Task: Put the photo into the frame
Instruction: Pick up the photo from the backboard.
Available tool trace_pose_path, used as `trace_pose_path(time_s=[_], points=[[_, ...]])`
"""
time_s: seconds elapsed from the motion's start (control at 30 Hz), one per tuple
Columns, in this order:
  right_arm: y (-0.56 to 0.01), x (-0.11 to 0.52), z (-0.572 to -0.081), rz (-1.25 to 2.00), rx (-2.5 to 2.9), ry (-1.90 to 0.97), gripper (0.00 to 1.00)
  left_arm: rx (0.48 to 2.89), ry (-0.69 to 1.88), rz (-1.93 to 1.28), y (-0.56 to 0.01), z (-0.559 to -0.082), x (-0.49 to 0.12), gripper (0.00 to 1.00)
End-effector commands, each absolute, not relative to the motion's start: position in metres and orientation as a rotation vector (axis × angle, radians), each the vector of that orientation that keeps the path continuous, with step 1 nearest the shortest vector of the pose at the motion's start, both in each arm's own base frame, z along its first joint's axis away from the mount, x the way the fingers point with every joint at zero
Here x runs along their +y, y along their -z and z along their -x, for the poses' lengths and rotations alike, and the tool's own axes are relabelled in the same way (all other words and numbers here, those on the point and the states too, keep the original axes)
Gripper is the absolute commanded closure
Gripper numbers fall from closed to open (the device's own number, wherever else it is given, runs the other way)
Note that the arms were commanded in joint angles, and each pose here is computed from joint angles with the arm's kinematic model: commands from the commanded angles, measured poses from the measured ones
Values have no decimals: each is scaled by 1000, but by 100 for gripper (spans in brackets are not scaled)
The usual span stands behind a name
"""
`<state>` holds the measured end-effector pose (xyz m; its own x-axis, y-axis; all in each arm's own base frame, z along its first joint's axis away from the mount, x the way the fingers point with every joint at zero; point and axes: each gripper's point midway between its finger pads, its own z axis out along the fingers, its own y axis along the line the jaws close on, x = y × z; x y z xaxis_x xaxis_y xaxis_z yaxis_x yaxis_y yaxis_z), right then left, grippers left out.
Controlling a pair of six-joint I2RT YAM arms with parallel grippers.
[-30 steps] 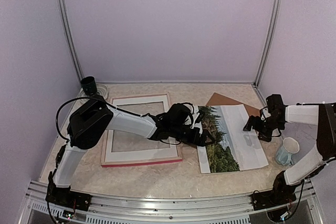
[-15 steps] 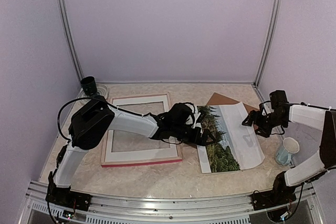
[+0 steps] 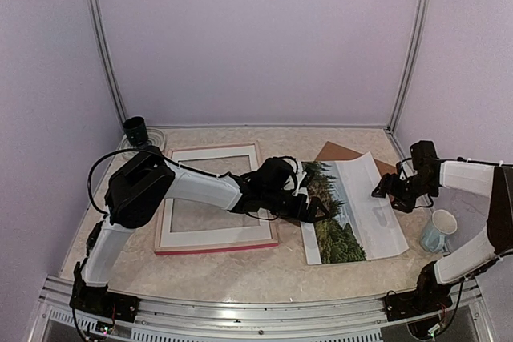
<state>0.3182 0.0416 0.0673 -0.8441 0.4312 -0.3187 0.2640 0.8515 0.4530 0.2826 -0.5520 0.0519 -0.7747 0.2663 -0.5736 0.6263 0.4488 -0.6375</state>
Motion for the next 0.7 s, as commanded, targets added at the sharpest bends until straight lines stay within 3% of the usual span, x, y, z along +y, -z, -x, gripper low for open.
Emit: trace_pose_path(time_s=[0.0, 0.13, 0.27, 0.4, 0.57, 0.67], points=[[-55, 35, -310, -530, 2646, -514, 23, 2466, 1168, -744, -4, -275, -538, 1], [-49, 29, -309, -531, 2662, -460, 28, 2468, 1169, -739, -4, -275, -537, 1], [-46, 26, -308, -518, 2664, -438, 41, 2471, 1174, -733, -4, -275, -537, 1], [-52, 31, -310, -485, 2633, -479, 61, 2472, 1175, -730, -5, -275, -537, 1], [-65, 34, -312, -466, 2602, -508, 67, 2471, 1182, -726, -7, -277, -536, 1], [-70, 34, -312, -470, 2596, -510, 78, 2464, 1189, -724, -11, -277, -537, 1]])
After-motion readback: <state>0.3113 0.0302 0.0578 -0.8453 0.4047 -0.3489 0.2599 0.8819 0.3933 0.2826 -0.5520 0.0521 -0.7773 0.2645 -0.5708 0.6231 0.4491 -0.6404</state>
